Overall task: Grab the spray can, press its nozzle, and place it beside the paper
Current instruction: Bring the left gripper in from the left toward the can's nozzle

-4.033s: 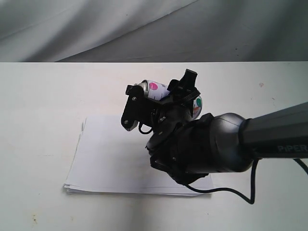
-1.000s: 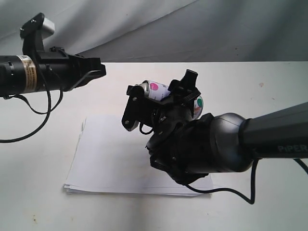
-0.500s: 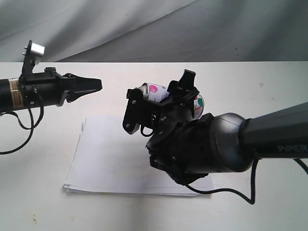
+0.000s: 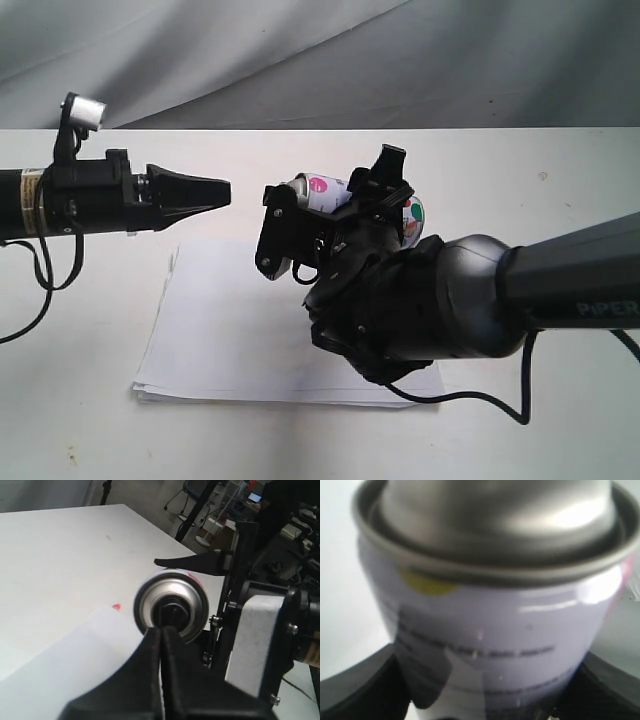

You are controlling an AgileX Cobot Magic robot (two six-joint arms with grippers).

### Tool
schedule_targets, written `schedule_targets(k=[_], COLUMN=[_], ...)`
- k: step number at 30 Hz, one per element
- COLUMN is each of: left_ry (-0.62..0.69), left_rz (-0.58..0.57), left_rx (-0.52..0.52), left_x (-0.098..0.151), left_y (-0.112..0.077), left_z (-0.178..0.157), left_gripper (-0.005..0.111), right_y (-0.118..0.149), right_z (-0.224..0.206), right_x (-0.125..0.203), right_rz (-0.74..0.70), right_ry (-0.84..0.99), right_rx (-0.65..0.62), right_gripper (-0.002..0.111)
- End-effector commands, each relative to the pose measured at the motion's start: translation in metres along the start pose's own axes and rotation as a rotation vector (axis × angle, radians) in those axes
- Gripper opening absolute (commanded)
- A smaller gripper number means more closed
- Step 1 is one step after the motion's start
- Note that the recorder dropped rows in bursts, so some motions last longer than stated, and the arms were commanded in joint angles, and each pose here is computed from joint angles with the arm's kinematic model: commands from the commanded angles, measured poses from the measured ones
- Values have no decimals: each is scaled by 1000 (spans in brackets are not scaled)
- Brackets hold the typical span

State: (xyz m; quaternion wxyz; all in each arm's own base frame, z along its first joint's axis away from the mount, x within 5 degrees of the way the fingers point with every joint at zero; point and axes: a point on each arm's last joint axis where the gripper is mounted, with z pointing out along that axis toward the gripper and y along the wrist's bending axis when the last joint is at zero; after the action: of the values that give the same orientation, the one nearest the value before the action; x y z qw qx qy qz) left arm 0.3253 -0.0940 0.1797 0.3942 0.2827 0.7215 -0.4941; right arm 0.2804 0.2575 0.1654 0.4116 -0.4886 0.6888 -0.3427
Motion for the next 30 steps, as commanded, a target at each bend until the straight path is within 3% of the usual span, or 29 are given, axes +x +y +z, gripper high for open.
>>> schedule_targets(k=[1, 6, 24, 30], left_ry=[13, 67, 72, 126], left_rz=[68, 82, 110, 141], left_rx=[49, 69, 75, 26], left_x=[-16, -22, -20, -15], left_y=[-5, -6, -7, -10], left_z=[10, 11, 13, 30], left_gripper=[0, 0, 0, 0], right_y=[-10, -10, -10, -10], right_z=[-4, -4, -4, -4], right_x=[-4, -4, -4, -4], right_rz=[0, 0, -1, -1], right_ry=[-14, -14, -18, -18], right_rx=[47, 47, 45, 45], right_gripper=[0, 0, 0, 0])
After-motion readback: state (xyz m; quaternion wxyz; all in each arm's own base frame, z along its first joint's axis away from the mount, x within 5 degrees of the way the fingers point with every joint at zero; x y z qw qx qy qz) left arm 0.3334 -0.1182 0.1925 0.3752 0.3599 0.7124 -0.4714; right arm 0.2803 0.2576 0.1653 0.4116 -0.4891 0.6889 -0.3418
